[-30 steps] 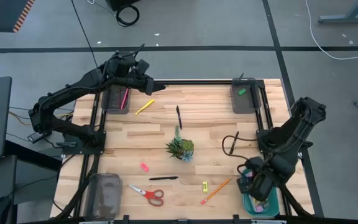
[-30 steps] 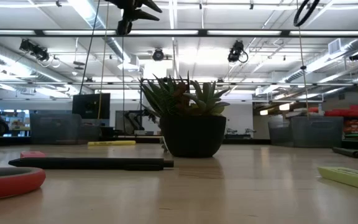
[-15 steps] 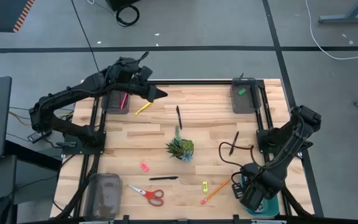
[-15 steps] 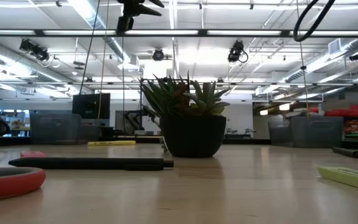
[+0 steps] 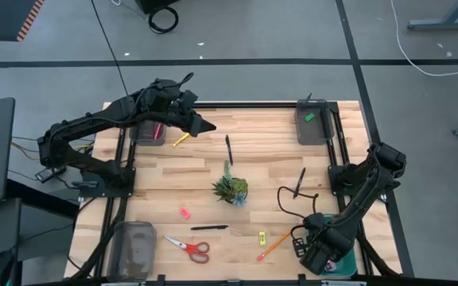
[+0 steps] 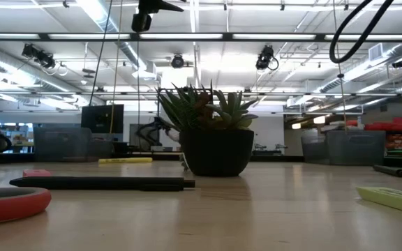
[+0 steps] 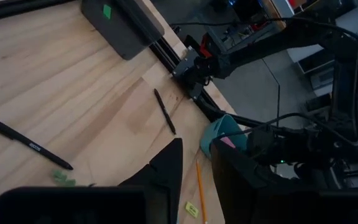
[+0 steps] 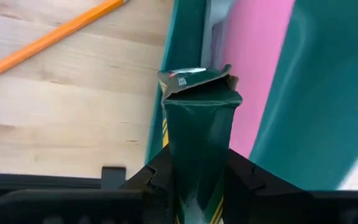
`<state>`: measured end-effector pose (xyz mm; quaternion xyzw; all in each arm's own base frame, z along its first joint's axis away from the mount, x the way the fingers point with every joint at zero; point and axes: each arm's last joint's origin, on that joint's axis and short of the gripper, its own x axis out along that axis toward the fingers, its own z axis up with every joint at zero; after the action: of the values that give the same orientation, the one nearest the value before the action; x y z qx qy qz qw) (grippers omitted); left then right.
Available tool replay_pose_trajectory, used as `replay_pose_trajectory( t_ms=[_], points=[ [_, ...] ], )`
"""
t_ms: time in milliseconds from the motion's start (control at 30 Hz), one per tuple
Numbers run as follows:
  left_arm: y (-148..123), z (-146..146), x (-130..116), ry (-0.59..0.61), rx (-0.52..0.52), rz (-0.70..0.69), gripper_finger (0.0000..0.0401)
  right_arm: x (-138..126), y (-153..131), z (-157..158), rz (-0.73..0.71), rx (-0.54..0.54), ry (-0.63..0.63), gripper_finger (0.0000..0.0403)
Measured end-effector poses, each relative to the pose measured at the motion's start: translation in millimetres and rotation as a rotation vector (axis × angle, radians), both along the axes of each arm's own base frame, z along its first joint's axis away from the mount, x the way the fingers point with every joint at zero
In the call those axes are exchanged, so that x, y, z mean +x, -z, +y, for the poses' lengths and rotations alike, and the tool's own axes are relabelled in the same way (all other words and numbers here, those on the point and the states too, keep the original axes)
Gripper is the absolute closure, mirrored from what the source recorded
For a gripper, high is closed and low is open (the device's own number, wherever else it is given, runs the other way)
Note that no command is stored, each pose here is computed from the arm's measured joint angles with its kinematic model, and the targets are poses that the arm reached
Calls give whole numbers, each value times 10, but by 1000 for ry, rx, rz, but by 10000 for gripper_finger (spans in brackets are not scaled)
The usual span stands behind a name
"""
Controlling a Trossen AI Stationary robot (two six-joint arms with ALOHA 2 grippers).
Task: Sort crayons/erasers/pens/pencils in bins
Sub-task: Put the crayon box into the green bin
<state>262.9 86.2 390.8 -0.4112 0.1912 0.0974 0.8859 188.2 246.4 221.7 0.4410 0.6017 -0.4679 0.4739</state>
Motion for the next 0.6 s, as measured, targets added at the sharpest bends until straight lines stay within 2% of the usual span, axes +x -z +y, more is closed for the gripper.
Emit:
replay_pose_trajectory(
  t_ms=[433,600],
  points=[
    [4,2,0,-5,-10,2,312,-130,-25,9,68,-20,-4,310],
    [5,2,0,-10,-21,3,317,-130,-13,23,42,-32,-15,307]
  ],
)
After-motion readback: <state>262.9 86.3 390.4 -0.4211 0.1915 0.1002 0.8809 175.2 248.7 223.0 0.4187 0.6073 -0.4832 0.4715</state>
